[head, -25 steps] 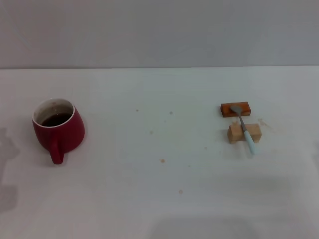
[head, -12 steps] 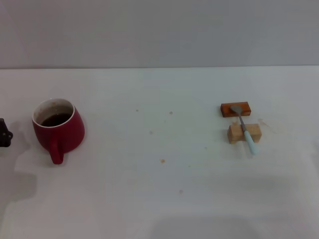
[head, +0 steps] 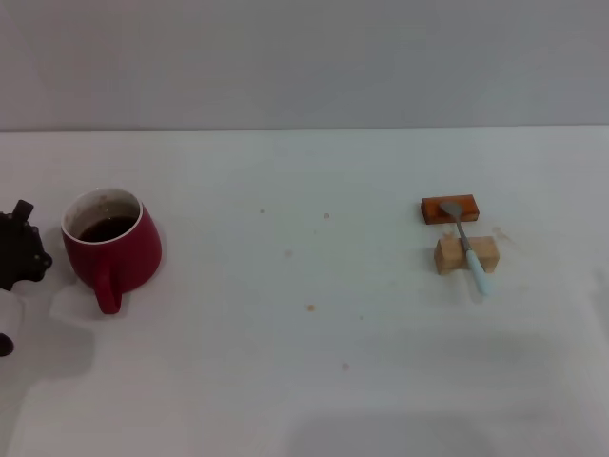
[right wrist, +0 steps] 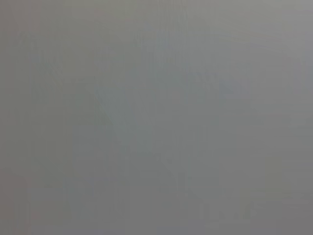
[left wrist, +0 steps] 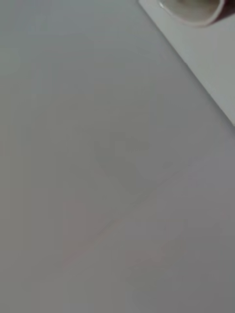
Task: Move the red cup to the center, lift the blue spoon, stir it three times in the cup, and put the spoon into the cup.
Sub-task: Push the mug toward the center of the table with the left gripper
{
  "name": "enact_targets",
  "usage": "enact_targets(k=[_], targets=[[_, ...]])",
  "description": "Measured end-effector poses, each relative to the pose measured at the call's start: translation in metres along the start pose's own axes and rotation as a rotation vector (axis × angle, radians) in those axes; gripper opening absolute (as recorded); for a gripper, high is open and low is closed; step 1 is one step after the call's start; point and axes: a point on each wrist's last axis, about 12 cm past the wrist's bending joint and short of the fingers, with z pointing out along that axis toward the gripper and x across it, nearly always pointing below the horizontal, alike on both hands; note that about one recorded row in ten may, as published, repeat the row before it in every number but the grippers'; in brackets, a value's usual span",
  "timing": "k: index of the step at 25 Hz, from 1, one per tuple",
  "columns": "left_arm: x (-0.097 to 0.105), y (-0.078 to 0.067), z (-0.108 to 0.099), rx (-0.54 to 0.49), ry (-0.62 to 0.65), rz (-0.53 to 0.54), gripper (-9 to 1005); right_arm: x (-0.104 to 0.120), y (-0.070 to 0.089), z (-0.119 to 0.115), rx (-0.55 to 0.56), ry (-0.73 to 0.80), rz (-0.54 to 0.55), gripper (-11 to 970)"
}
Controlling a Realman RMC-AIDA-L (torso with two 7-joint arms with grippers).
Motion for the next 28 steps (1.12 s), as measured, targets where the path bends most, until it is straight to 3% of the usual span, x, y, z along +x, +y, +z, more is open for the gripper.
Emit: enact_targets(k=[22,28], targets=[[-0.013,-0.017,0.010,0.139,-0.059,0.085,-1,0.001,-0.001,0.003,-0.003,0.000,-0.003,780],[-0.018,-0.028,0.009,0.198,-0.093,0.109,-1,0.001,-0.001,0.001,0.000,0.001,-0.004,780]])
